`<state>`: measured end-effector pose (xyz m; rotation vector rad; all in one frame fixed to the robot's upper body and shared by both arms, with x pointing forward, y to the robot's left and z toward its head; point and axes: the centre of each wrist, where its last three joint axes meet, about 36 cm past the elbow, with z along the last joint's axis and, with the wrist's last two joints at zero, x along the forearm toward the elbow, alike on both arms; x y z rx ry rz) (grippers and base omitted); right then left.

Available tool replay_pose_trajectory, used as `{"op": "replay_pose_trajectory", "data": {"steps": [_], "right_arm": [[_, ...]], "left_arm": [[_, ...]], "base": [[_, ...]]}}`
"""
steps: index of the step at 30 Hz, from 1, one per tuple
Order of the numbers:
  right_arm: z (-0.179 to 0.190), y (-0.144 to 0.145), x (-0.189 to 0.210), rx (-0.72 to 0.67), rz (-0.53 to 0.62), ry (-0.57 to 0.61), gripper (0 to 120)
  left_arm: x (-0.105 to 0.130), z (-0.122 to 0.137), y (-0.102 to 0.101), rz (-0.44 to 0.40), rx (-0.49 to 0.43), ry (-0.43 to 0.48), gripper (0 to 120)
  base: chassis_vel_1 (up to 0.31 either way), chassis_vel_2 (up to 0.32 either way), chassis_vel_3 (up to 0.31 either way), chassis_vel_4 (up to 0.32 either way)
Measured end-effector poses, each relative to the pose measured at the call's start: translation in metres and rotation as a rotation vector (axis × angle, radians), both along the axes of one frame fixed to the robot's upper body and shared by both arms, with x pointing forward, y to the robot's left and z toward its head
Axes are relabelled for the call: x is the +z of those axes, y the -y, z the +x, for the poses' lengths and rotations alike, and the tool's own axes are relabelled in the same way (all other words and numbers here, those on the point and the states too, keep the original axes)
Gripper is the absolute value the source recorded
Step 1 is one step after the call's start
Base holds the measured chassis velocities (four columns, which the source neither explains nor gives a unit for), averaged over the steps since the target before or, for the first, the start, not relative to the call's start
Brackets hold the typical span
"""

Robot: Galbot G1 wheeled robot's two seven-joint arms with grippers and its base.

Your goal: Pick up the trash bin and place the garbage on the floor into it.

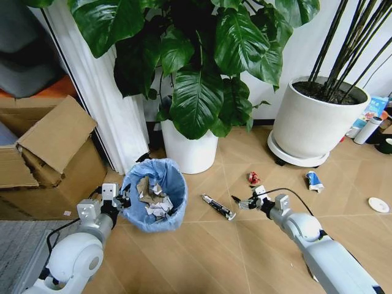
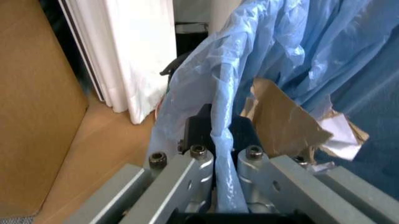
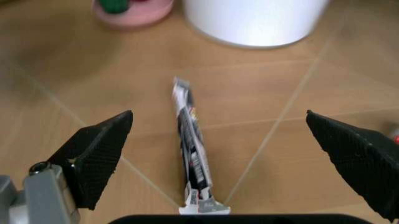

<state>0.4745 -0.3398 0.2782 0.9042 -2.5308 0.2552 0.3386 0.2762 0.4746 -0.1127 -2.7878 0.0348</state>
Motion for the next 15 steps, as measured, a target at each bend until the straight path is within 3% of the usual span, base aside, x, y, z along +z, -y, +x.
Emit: {"op": "replay_pose_trajectory", "data": {"steps": [4,11,15], "right_arm": [[0.018,-0.02,-0.04,0.033,-0.018,-0.049,100],[0.049,-0.059,-0.066,0.021,0.004,-0.061,100],[0.065,-0.067,-0.083,-0.016,-0.008,-0.106,100]], "left_arm": [[0.001,-0.002,0.0,-0.004,0.004,0.006,0],[0.0,-0.004,-0.001,-0.003,0.012,0.004,0],[-0.001,-0.004,-0.002,0.0,0.014,0.003,0]], "base": [[0.0,0.0,0.0,0.0],[0.0,0.0,0.0,0.0],[0.0,0.0,0.0,0.0]]}}
